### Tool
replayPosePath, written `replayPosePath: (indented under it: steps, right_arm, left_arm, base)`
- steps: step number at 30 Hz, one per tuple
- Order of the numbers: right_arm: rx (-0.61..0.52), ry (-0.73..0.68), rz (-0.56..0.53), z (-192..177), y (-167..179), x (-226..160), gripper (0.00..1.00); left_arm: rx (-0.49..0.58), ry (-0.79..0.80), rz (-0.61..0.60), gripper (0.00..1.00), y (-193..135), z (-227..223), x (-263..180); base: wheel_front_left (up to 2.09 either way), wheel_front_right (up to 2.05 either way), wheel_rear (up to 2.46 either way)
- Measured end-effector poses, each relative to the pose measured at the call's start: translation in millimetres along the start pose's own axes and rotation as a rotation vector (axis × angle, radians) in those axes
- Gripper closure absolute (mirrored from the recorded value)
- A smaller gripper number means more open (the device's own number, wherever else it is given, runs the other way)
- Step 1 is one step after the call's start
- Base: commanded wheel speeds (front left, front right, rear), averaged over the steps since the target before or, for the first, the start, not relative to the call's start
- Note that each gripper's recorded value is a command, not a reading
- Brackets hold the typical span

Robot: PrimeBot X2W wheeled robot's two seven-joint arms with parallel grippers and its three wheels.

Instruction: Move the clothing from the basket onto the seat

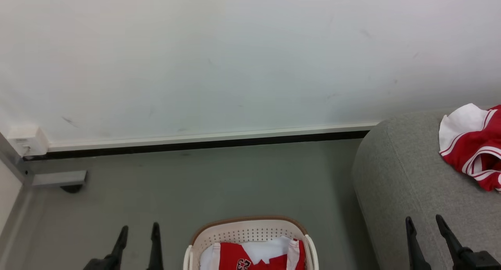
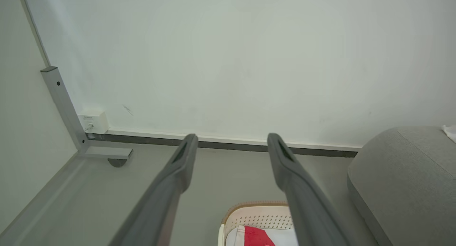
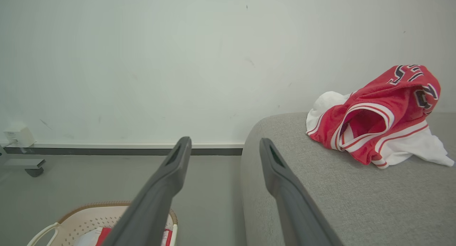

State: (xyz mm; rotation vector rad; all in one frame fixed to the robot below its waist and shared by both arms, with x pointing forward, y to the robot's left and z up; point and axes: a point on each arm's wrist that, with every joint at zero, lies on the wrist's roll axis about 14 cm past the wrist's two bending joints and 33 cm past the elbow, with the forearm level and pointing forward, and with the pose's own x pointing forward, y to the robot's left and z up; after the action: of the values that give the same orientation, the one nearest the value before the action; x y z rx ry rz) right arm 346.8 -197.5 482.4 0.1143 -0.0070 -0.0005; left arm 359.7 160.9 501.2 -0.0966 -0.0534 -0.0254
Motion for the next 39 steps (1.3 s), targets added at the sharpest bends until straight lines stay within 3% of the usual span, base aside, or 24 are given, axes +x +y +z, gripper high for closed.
replayPosePath:
  steps: [10, 17, 29, 39]
  right_arm:
    - [-0.025, -0.058, -0.012, 20.5, -6.9, 43.0, 0.00]
    - [-0.020, -0.011, 0.013, -1.1, -2.0, 82.9, 0.00]
    - [0.000, 0.083, 0.004, -51.9, -12.4, 120.8, 0.00]
    - [0.018, 0.160, 0.009, -100.3, -14.9, 137.9, 0.00]
  left_arm:
    - [0.097, 0.095, -0.258, 0.00, -68.6, -19.0, 69.8]
    - [0.232, 0.321, -0.446, 0.00, -108.5, -92.1, 111.0]
    - [0.436, 0.784, -0.740, 0.00, -145.6, -256.3, 85.0]
    - [0.563, 1.039, -0.839, 0.00, -133.5, -356.3, 50.8]
  base:
    - [0.00, 0.00, 0.00]
    - [0.00, 0.00, 0.00]
    - [0.00, 0.00, 0.00]
    - [0.00, 0.00, 0.00]
